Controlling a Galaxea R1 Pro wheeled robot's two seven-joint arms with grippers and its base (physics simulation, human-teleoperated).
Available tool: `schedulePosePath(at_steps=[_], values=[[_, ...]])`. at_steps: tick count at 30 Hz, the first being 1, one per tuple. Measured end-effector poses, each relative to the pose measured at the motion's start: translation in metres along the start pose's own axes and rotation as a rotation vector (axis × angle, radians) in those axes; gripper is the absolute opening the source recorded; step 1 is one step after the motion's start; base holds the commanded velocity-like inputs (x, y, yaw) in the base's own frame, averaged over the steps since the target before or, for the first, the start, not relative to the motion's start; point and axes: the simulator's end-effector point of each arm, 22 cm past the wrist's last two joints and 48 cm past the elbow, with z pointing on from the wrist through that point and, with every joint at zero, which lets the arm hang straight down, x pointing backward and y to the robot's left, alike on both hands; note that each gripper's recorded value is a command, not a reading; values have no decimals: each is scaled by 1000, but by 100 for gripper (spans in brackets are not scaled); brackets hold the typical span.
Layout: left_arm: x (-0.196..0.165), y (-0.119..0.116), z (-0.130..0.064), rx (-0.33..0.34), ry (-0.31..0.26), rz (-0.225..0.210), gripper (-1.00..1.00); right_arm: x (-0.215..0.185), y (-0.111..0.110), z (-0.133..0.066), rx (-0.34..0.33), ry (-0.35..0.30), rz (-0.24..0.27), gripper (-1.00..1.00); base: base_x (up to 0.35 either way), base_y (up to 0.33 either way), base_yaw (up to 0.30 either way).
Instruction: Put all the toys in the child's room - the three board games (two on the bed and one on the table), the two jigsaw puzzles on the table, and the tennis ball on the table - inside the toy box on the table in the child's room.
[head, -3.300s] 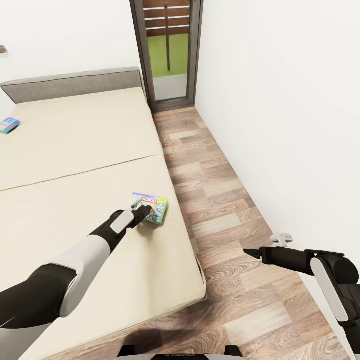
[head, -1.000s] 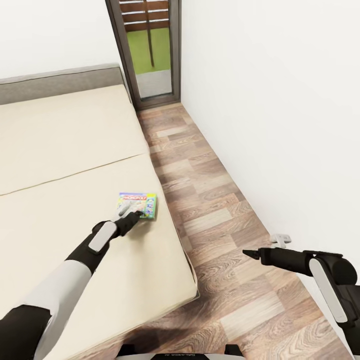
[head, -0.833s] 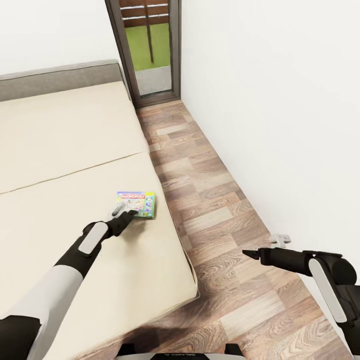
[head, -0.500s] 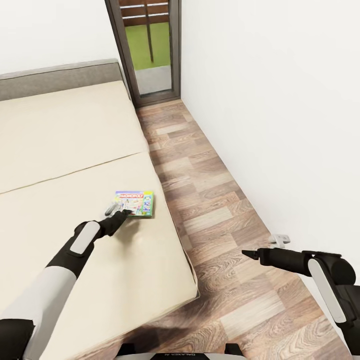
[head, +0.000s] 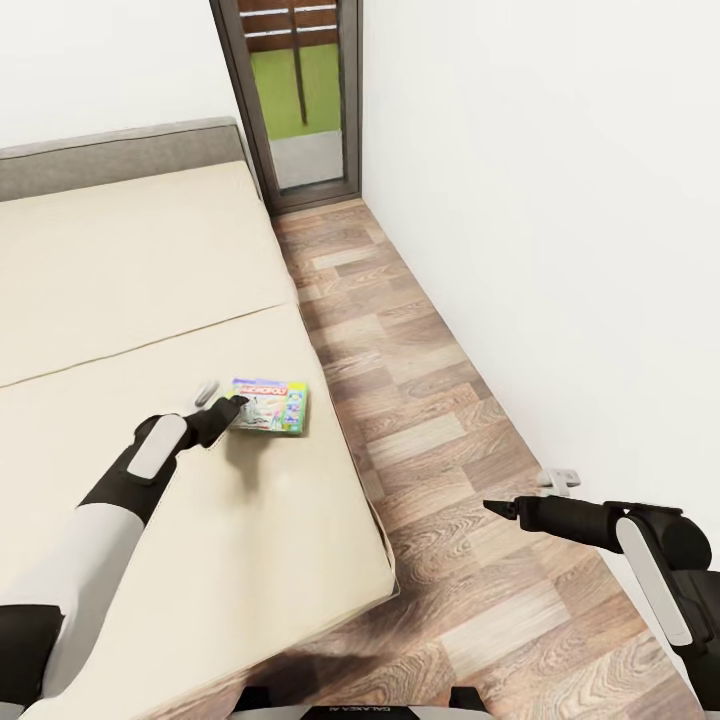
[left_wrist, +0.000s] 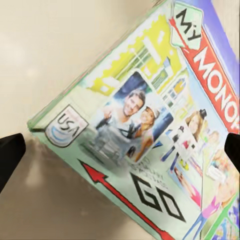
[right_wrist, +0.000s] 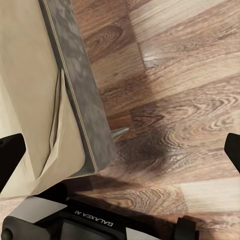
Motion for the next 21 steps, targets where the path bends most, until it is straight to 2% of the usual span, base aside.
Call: schedulePosePath(at_steps=[8, 21], values=[[-33, 7, -3, -32, -44, 10, 100, 2, -1, 3, 0, 6, 3, 100, 0, 0, 0], [-48, 20, 0, -60, -61, 14, 100, 9, -5, 9, 2, 22, 10, 100, 0, 0, 0]])
